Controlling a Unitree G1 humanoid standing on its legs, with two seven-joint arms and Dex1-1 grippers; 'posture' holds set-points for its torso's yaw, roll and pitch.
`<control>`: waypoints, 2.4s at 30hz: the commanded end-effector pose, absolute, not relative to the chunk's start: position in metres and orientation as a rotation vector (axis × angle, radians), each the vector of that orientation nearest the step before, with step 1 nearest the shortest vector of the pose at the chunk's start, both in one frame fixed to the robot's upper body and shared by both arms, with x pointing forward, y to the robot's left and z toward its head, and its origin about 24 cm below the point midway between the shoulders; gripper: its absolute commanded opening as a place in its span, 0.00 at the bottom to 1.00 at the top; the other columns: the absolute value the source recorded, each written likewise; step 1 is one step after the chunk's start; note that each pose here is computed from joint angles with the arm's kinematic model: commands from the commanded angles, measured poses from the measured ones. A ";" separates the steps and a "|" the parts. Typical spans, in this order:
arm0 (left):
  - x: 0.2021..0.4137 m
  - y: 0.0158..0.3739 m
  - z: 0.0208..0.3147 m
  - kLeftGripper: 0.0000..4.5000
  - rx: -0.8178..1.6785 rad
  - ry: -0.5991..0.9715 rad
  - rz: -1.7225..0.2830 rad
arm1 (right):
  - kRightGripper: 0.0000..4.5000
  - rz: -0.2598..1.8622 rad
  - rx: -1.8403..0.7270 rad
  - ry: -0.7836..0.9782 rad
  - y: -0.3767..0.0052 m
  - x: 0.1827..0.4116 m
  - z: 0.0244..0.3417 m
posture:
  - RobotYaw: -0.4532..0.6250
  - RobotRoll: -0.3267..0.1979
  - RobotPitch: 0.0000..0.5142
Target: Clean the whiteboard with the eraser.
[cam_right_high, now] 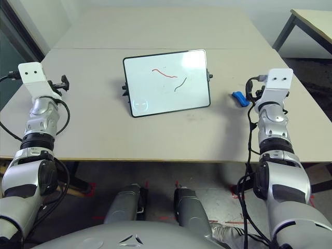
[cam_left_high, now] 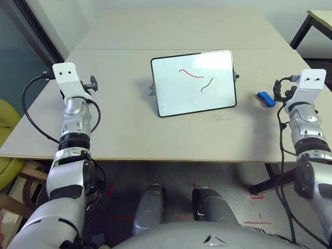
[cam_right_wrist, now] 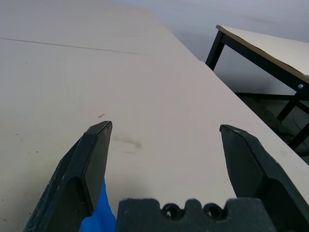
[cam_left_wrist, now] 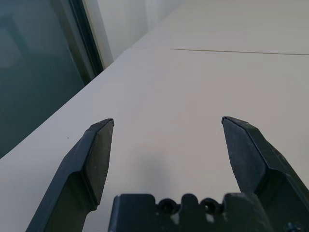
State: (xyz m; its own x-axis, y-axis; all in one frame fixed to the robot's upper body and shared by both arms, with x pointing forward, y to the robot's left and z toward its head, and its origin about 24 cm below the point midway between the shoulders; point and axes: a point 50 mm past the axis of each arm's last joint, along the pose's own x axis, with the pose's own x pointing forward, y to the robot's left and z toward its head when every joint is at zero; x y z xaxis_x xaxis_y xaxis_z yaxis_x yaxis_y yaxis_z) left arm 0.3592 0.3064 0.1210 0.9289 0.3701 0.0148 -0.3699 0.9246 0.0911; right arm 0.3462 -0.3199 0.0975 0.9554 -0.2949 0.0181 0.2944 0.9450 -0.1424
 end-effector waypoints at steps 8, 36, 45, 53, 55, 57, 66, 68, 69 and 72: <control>0.359 0.309 0.121 1.00 0.104 0.014 0.378 | 0.99 -0.263 -0.137 -0.001 -0.318 0.346 0.100 | 0.66 0.62 0.16; 0.311 0.236 0.189 1.00 0.237 0.130 -0.974 | 0.99 0.142 -0.301 0.385 -0.325 0.360 0.143 | 0.74 0.62 0.11; 0.325 0.220 0.190 1.00 0.230 0.133 -1.059 | 0.99 0.222 -0.262 0.625 -0.324 0.355 0.128 | 0.72 0.62 0.09; 0.330 0.215 0.196 1.00 0.242 0.110 -1.087 | 0.99 0.185 -0.293 0.690 -0.324 0.357 0.128 | 0.72 0.62 0.09; 0.330 0.214 0.197 1.00 0.242 0.107 -1.091 | 0.99 0.185 -0.294 0.694 -0.322 0.358 0.126 | 0.72 0.62 0.09; 0.329 0.214 0.197 1.00 0.241 0.102 -1.093 | 0.99 0.184 -0.297 0.707 -0.320 0.359 0.124 | 0.72 0.62 0.09; 0.327 0.214 0.198 1.00 0.243 0.094 -1.087 | 0.99 0.167 -0.302 0.743 -0.315 0.360 0.117 | 0.74 0.62 0.09; 0.327 0.214 0.199 1.00 0.243 0.091 -1.086 | 0.99 0.164 -0.290 0.744 -0.315 0.360 0.117 | 0.74 0.62 0.09; 0.327 0.214 0.199 1.00 0.244 0.090 -1.085 | 0.99 0.164 -0.287 0.745 -0.314 0.360 0.116 | 0.74 0.62 0.09; 0.327 0.214 0.199 1.00 0.243 0.087 -1.083 | 0.85 0.157 -0.273 0.754 -0.314 0.359 0.114 | 0.74 0.62 0.09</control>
